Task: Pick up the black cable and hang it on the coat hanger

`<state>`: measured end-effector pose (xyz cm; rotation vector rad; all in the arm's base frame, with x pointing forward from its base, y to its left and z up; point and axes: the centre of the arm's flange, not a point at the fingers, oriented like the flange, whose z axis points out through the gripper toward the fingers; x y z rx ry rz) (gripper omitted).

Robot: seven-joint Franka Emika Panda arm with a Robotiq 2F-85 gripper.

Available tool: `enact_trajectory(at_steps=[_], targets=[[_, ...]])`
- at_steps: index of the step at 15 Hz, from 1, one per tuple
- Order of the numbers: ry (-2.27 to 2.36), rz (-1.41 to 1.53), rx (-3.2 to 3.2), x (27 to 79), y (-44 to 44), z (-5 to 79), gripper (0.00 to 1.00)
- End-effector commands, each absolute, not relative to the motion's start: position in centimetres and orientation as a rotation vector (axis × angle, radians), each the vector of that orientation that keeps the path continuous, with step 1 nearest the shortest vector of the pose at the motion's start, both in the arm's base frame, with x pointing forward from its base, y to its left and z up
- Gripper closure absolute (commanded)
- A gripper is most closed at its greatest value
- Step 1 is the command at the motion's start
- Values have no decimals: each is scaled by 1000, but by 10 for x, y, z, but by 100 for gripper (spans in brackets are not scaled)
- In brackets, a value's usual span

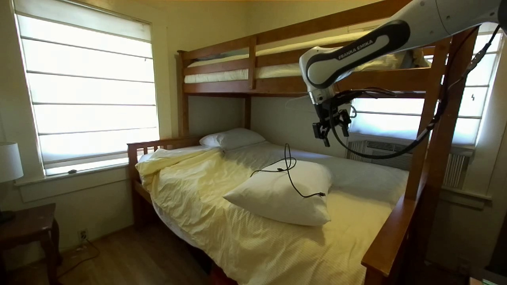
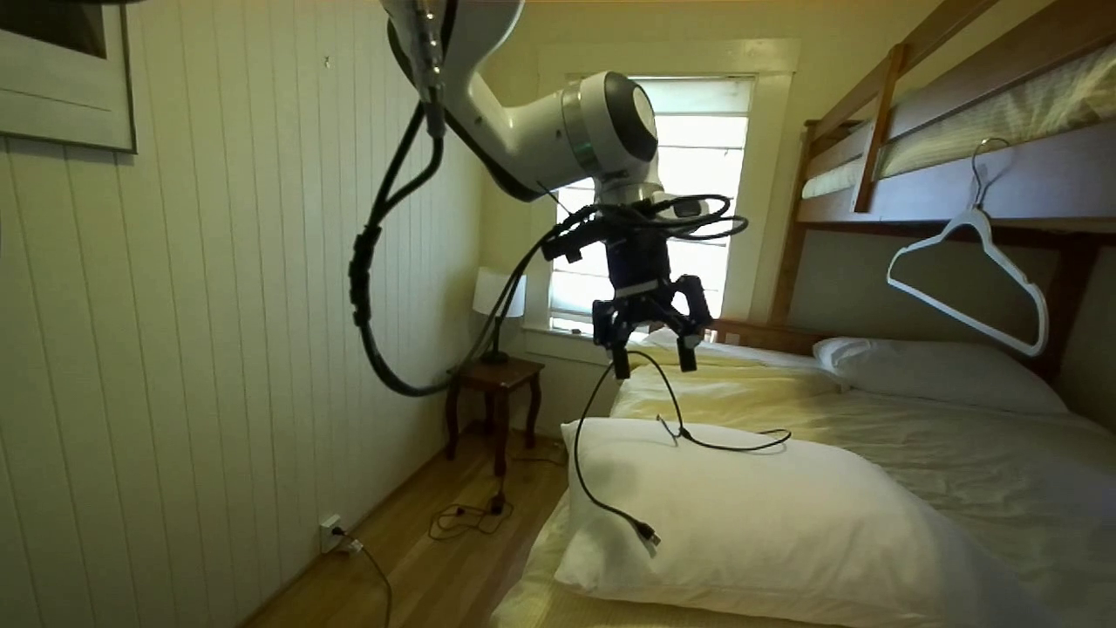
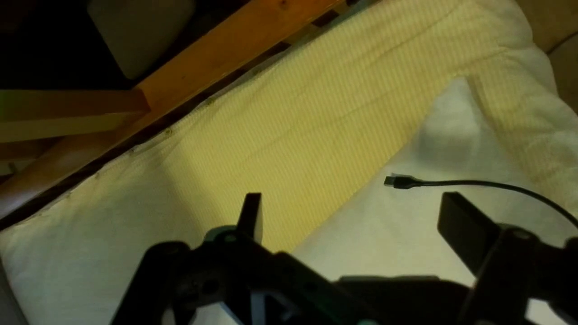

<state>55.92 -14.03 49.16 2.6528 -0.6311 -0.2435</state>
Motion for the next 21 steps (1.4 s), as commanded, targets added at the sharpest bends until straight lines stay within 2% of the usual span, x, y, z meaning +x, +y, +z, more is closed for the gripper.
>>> enact_trajectory(at_steps=[1, 3, 6, 11, 16, 21], targets=[[-635, -245, 2652, 559, -142, 491, 0], [-633, -245, 2652, 559, -141, 491, 0], [-383, -159, 2578, 547, -149, 470, 0], [-282, -145, 2628, 572, -139, 444, 0], [95, -155, 2621, 583, -116, 417, 0], [29, -170, 2636, 583, -115, 418, 0]])
